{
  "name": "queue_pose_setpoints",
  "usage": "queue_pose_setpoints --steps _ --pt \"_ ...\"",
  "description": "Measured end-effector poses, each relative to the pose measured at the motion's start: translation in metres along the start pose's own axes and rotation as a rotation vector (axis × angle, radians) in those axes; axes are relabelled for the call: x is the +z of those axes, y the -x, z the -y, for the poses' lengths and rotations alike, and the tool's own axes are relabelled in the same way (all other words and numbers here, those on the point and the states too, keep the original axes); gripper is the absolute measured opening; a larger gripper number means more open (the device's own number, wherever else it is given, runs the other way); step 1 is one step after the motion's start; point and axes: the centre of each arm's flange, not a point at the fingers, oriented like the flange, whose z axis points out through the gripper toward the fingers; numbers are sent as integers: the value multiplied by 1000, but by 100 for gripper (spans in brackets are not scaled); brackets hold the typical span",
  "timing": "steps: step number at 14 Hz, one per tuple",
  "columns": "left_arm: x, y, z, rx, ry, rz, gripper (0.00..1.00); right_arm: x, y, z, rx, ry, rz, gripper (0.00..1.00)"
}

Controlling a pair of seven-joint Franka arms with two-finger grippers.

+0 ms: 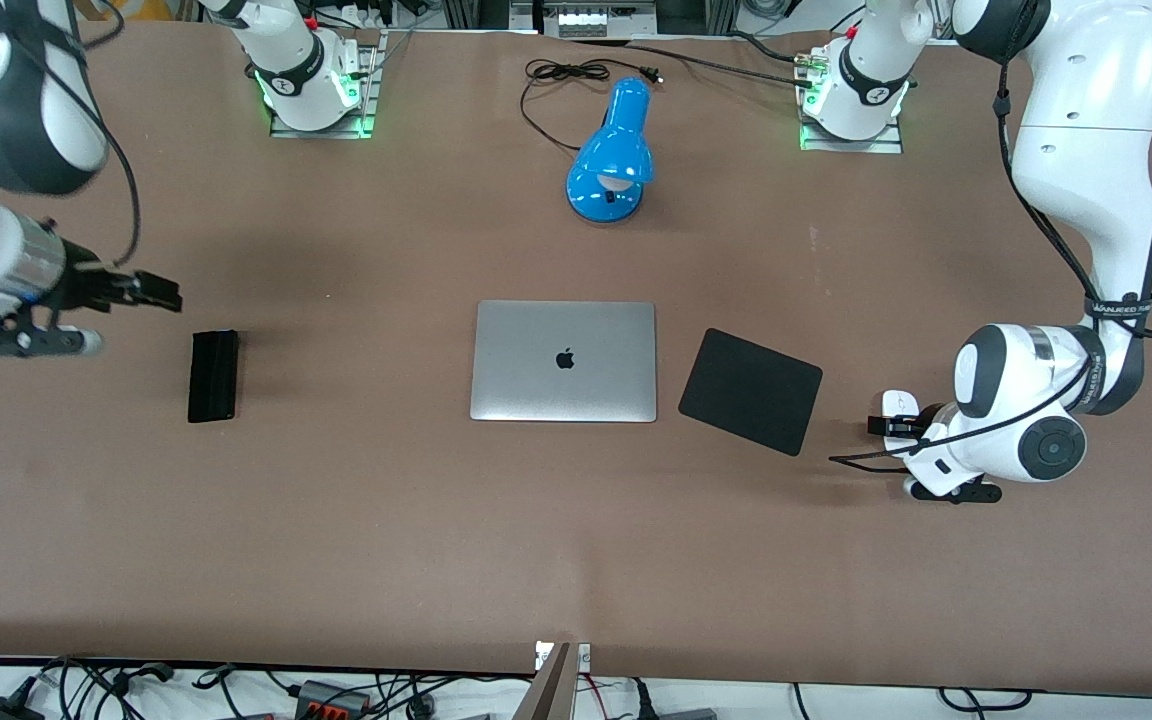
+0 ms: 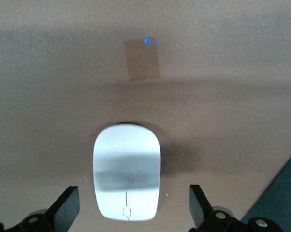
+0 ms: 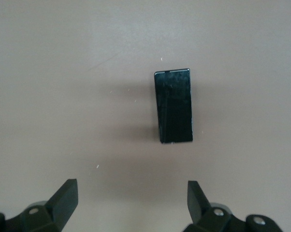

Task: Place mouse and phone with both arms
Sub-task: 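Grasp the mouse with the left gripper while the right gripper grasps the phone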

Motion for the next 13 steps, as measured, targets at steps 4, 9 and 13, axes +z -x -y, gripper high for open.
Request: queue_pose_setpoints --steps 4,9,13 --pt "12 -1 6 -7 4 12 100 94 -36 -18 2 38 34 100" --pt "15 -1 6 -7 4 17 100 197 -54 -39 24 28 79 100" --pt "20 -2 6 -7 5 25 94 228 -58 -47 34 24 80 100"
